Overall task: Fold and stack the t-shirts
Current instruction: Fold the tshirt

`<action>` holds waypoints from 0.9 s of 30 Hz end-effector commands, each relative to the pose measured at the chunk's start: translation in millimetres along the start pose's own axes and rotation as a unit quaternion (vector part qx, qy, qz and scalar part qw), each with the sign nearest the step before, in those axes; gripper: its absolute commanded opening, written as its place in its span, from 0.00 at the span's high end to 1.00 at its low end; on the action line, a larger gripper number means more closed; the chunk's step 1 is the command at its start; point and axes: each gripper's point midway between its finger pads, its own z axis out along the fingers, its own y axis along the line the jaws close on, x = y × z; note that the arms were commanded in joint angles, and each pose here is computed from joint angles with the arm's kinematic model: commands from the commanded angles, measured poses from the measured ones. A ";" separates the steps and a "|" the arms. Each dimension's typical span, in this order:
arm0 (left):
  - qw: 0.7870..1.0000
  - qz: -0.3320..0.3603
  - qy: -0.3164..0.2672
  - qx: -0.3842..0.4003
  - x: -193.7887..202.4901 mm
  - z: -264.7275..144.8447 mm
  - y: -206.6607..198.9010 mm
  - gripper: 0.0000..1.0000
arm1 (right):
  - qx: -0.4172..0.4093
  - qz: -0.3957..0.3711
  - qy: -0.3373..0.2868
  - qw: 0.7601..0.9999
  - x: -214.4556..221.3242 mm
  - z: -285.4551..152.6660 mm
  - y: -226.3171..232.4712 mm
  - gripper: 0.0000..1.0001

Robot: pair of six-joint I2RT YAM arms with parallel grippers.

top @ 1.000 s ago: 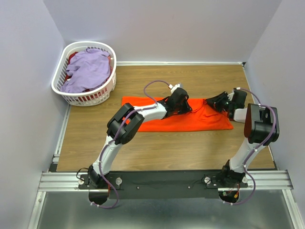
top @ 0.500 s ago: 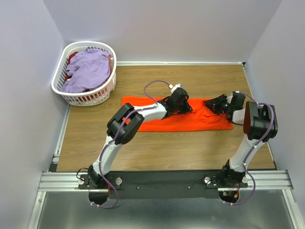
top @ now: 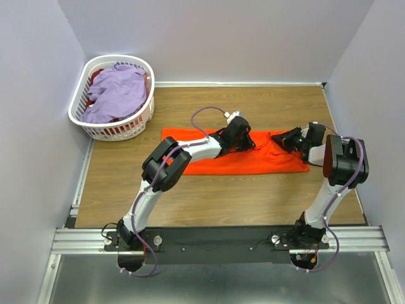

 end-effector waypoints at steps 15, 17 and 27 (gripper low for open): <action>1.000 0.005 -0.002 0.021 -7.3 -9.5 -12.4 0.91 | 0.055 -0.078 -0.032 0.995 -28.4 -16.9 8.0 0.99; 1.000 0.006 0.001 0.020 -5.7 -10.7 -10.7 0.91 | 0.100 -0.103 -0.035 0.989 -33.0 -28.5 -1.9 0.99; 0.999 0.007 0.009 0.032 -4.6 -19.0 -17.8 0.91 | 0.131 -0.120 -0.038 0.983 -47.5 -49.6 -3.8 0.99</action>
